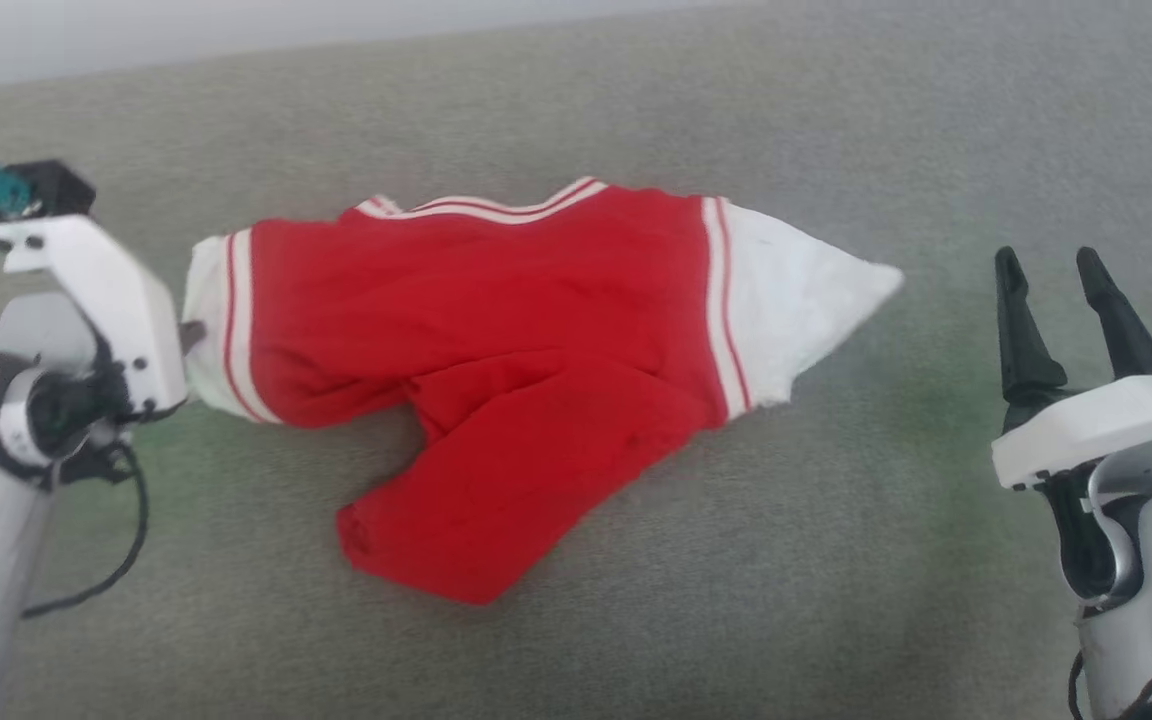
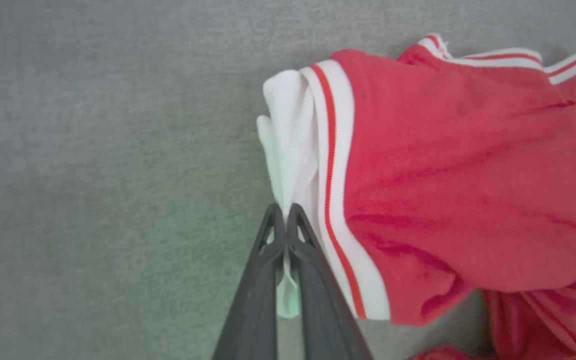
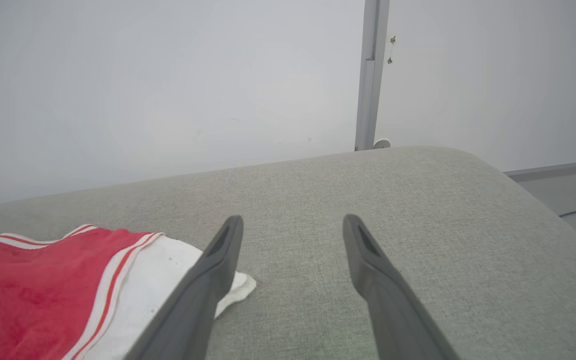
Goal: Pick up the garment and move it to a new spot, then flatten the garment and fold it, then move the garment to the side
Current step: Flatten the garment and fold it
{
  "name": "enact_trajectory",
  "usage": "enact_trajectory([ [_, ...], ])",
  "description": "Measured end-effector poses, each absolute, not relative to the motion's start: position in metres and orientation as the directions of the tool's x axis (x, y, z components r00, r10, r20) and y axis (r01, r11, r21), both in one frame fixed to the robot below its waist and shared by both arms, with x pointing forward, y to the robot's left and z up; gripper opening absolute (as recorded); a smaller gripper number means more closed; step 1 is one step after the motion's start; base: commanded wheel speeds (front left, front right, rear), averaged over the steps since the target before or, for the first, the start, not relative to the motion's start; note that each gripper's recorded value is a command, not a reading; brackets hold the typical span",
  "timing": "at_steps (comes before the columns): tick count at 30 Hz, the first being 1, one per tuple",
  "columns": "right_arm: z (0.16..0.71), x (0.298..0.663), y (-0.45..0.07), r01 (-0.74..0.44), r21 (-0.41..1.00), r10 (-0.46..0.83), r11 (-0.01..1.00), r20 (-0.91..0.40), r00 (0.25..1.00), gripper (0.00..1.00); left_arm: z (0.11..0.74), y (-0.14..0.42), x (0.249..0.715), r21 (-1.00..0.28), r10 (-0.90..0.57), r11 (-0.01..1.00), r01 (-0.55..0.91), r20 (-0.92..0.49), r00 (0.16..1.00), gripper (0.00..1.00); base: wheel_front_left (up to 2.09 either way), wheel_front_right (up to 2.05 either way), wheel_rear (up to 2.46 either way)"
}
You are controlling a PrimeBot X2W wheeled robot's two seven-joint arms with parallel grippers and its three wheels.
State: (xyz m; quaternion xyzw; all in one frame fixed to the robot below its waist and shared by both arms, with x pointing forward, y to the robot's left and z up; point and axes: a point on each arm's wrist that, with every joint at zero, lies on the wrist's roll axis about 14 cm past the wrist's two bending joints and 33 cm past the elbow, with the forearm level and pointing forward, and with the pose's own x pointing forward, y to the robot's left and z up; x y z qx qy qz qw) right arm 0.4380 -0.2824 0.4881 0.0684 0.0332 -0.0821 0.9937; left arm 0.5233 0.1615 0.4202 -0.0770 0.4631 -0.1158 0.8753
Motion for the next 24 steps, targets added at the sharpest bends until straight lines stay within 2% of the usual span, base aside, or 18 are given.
enact_trajectory([
  [8, 0.495, 0.444, -0.264, 0.125, 0.146, -0.116, 0.981, -0.068, 0.991, 1.00, 0.427, 0.214, 0.499, -0.216, -0.180, 0.976, 0.010, -0.788, 0.588, 0.00, 0.00, 0.00, 0.00],
  [14, 0.498, 0.442, -0.260, 0.114, 0.150, -0.106, 0.982, -0.064, 0.992, 1.00, 0.428, 0.211, 0.496, -0.208, -0.188, 0.977, 0.036, -0.780, 0.597, 0.00, 0.00, 0.00, 0.00],
  [16, 0.499, 0.441, -0.260, 0.113, 0.149, -0.104, 0.982, -0.062, 0.993, 1.00, 0.427, 0.210, 0.495, -0.199, -0.187, 0.979, 0.047, -0.782, 0.594, 0.71, 0.00, 0.00, 0.00],
  [17, 0.500, 0.441, -0.260, 0.113, 0.149, -0.105, 0.982, -0.061, 0.993, 1.00, 0.426, 0.209, 0.494, -0.196, -0.188, 0.979, 0.051, -0.783, 0.593, 1.00, 0.00, 0.00, 0.00],
  [24, 0.499, 0.438, -0.261, 0.114, 0.151, -0.105, 0.982, -0.069, 0.992, 1.00, 0.419, 0.211, 0.496, -0.146, -0.161, 0.987, 0.072, -0.809, 0.565, 1.00, 0.00, 0.00, 0.00],
])
